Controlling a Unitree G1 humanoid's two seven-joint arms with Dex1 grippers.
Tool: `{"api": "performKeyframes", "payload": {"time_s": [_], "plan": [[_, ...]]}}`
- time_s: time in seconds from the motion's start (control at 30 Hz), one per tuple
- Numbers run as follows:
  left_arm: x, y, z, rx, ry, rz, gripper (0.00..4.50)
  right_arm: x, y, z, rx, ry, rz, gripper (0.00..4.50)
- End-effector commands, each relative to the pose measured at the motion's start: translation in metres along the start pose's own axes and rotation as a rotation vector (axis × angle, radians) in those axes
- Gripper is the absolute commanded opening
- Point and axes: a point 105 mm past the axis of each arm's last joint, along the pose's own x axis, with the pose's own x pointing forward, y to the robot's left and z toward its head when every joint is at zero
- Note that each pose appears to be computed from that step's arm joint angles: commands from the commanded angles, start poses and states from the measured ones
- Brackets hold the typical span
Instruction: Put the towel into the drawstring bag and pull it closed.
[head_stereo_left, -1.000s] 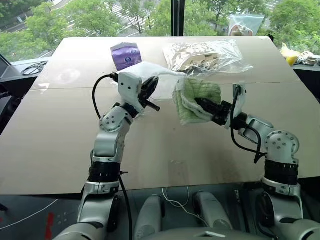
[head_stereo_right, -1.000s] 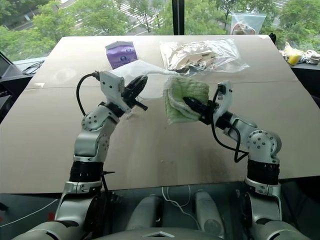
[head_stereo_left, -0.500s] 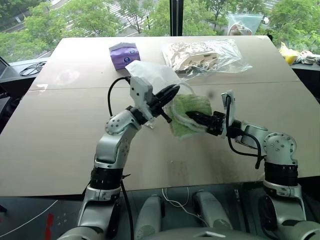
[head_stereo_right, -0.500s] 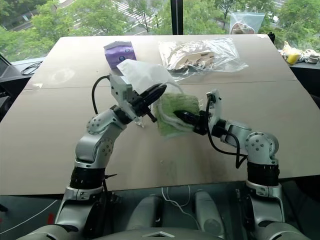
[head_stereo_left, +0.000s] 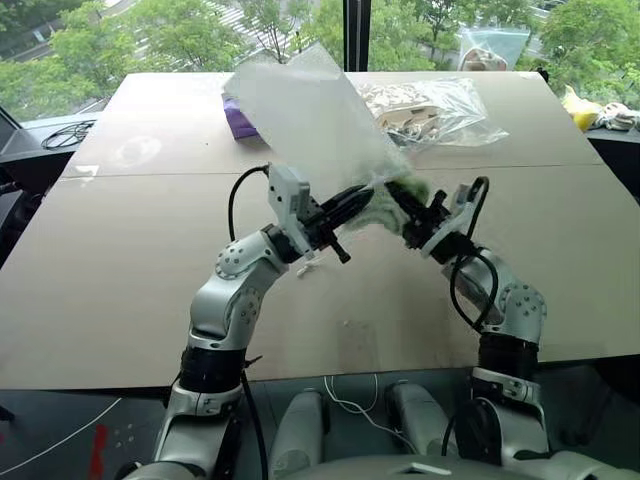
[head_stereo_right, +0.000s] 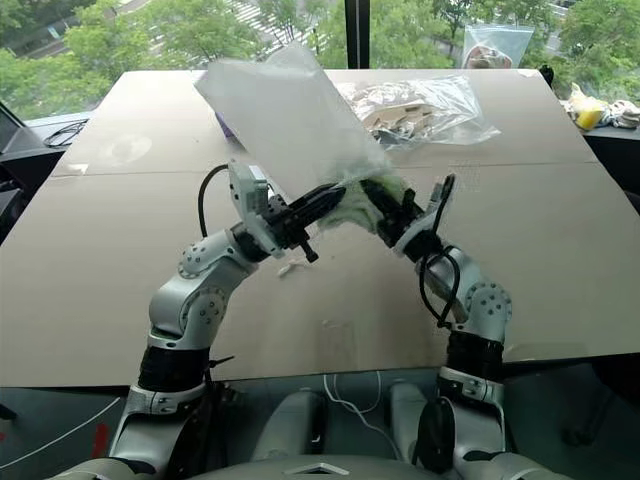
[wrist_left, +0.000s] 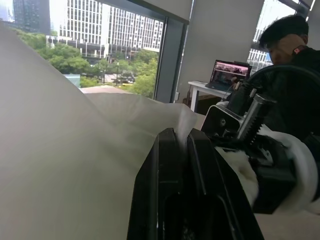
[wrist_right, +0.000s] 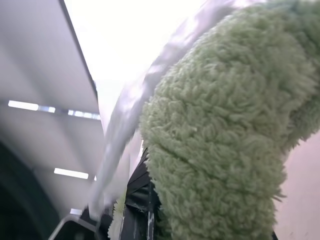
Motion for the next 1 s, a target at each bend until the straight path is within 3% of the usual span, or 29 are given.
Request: {"api": "performKeyframes", "payload": {"time_s": [0.03, 0.1, 0.13, 0.23, 0.33, 0.37, 0.43, 0.53, 0.63, 0.67, 0.73, 0.77, 0.8, 0.87, 0.97, 1.0], "plan": [[0.004, -0.014, 0.007, 0.003, -0.028, -0.068, 0.0, 0.015, 0.025, -0.028, -0.073, 0.092, 0.081, 0.01], [0.004, -0.013, 0.007, 0.003, -0.029, -0.065, 0.0, 0.007, 0.03, -0.048, -0.196, 0.209, 0.123, 0.01], [0.004, -0.012, 0.007, 0.001, -0.032, -0.065, 0.0, 0.006, 0.028, -0.047, -0.214, 0.198, 0.111, 0.01], [0.005, -0.013, 0.01, -0.035, -0.055, -0.067, 0.0, 0.016, 0.007, -0.009, -0.088, -0.015, -0.015, 0.01], [0.004, -0.017, 0.009, -0.059, -0.051, -0.083, 0.0, 0.008, 0.025, -0.042, -0.284, 0.176, 0.104, 0.01], [0.004, -0.018, 0.009, -0.069, -0.054, -0.083, 0.0, 0.01, 0.026, -0.039, -0.285, 0.143, 0.11, 0.01], [0.004, -0.019, 0.009, -0.083, -0.058, -0.088, 0.0, 0.019, 0.008, -0.009, -0.092, -0.038, -0.018, 0.01], [0.005, -0.021, 0.01, -0.115, -0.069, -0.091, 0.0, 0.013, 0.022, -0.052, -0.323, 0.194, 0.104, 0.01], [0.006, -0.031, 0.009, -0.14, -0.069, -0.115, 0.0, 0.025, -0.003, -0.021, -0.179, 0.014, -0.065, 0.01], [0.006, -0.035, 0.01, -0.148, -0.07, -0.119, 0.0, 0.025, 0.0, -0.029, -0.238, 0.071, -0.034, 0.74], [0.006, -0.04, 0.012, -0.16, -0.069, -0.123, 0.0, 0.019, 0.009, -0.05, -0.332, 0.212, 0.055, 1.28], [0.006, -0.044, 0.014, -0.164, -0.069, -0.127, 0.0, 0.018, 0.016, -0.054, -0.329, 0.226, 0.096, 1.81], [0.007, -0.045, 0.015, -0.168, -0.068, -0.13, 0.0, 0.022, 0.018, -0.045, -0.29, 0.171, 0.087, 2.37], [0.009, -0.043, 0.016, -0.18, -0.061, -0.134, 0.0, 0.032, -0.005, -0.018, -0.194, 0.025, -0.074, 3.05], [0.009, -0.042, 0.014, -0.191, -0.048, -0.136, 0.0, 0.029, -0.001, -0.029, -0.244, 0.1, -0.025, 4.44], [0.009, -0.041, 0.013, -0.19, -0.045, -0.132, 0.0, 0.029, 0.001, -0.031, -0.236, 0.102, -0.016, 4.44]]}}
